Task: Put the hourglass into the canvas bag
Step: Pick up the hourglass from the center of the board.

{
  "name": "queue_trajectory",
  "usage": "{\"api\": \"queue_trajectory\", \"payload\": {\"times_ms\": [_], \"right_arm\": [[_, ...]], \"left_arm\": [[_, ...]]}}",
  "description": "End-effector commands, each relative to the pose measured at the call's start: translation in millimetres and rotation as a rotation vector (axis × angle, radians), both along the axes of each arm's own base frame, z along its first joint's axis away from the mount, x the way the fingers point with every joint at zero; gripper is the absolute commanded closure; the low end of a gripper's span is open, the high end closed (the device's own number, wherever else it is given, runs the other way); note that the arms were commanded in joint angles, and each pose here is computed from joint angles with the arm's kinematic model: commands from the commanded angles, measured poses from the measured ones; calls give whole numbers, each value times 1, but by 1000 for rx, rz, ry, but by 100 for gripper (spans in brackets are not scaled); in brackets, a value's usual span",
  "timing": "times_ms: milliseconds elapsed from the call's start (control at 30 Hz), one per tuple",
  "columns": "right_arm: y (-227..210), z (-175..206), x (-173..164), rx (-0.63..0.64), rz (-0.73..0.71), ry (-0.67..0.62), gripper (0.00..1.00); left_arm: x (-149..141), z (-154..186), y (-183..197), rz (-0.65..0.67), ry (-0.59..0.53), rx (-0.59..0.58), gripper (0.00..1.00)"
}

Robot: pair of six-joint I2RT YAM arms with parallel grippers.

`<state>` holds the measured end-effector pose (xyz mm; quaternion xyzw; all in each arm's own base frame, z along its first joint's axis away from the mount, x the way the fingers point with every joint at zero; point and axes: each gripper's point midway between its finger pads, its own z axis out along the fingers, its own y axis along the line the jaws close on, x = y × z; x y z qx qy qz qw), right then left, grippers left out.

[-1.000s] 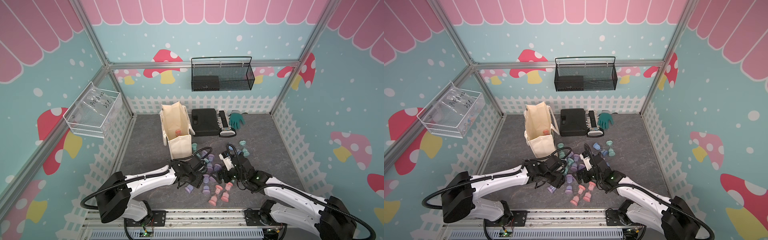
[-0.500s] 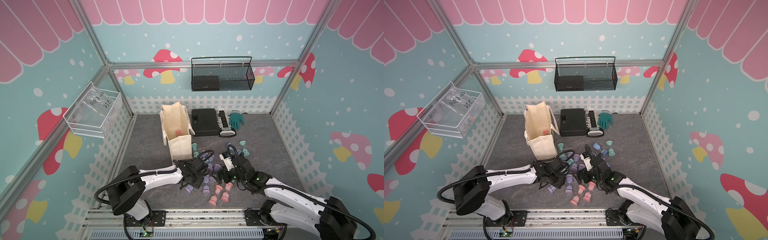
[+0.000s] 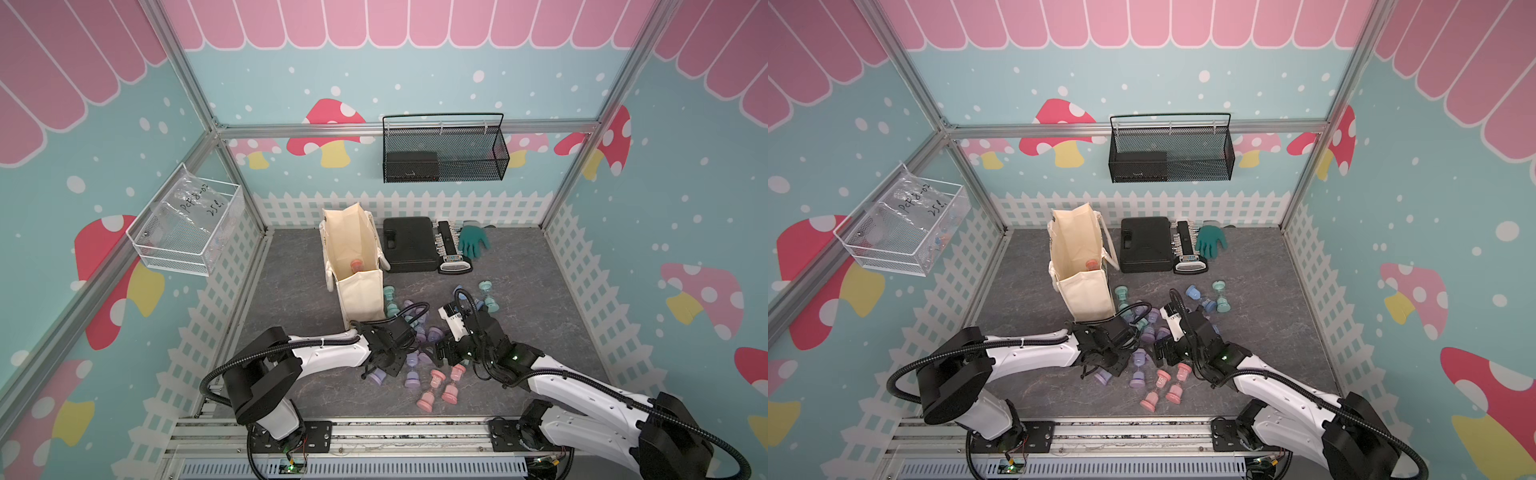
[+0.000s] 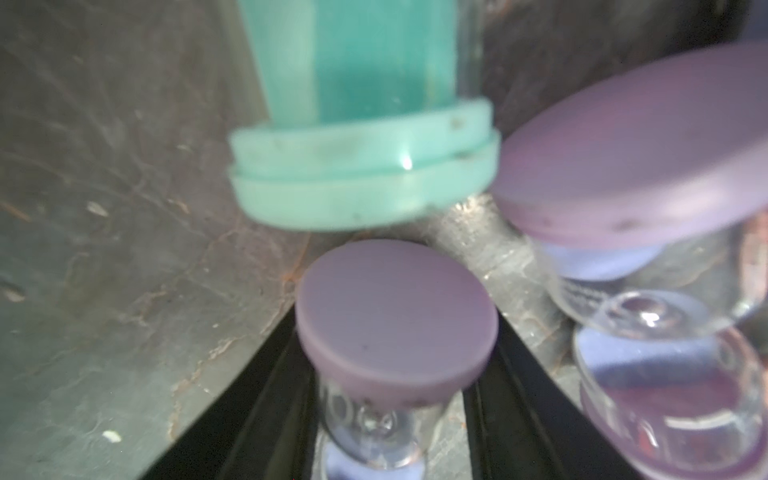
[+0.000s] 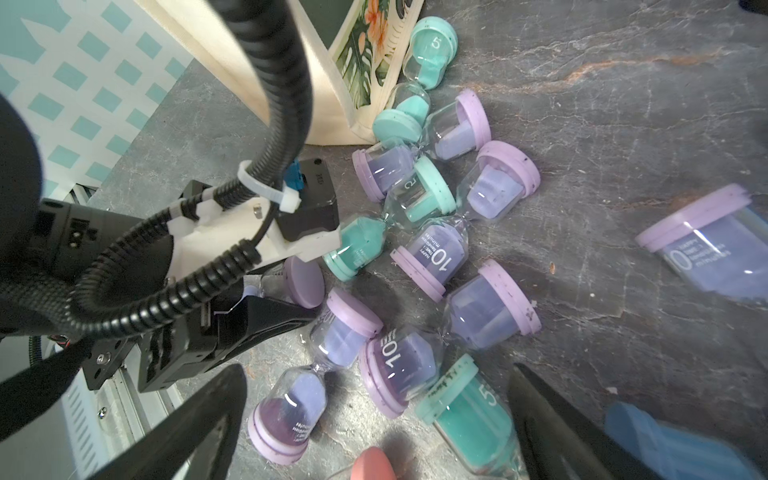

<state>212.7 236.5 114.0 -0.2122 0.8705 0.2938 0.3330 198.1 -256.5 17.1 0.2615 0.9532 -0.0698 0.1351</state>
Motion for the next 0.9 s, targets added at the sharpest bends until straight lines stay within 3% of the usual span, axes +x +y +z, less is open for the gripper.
{"api": "queue_trajectory", "payload": {"times_ms": [0, 433, 867], "right_arm": [[0, 2, 5, 2, -9, -14, 1], [0, 7, 8, 7, -19, -31, 0], [7, 56, 15, 92, -11, -134, 0]], "left_arm": [[-3, -12, 4, -4, 12, 32, 57], [0, 8, 8, 24, -33, 2, 68], [8, 73, 10, 79, -131, -97, 72]]}}
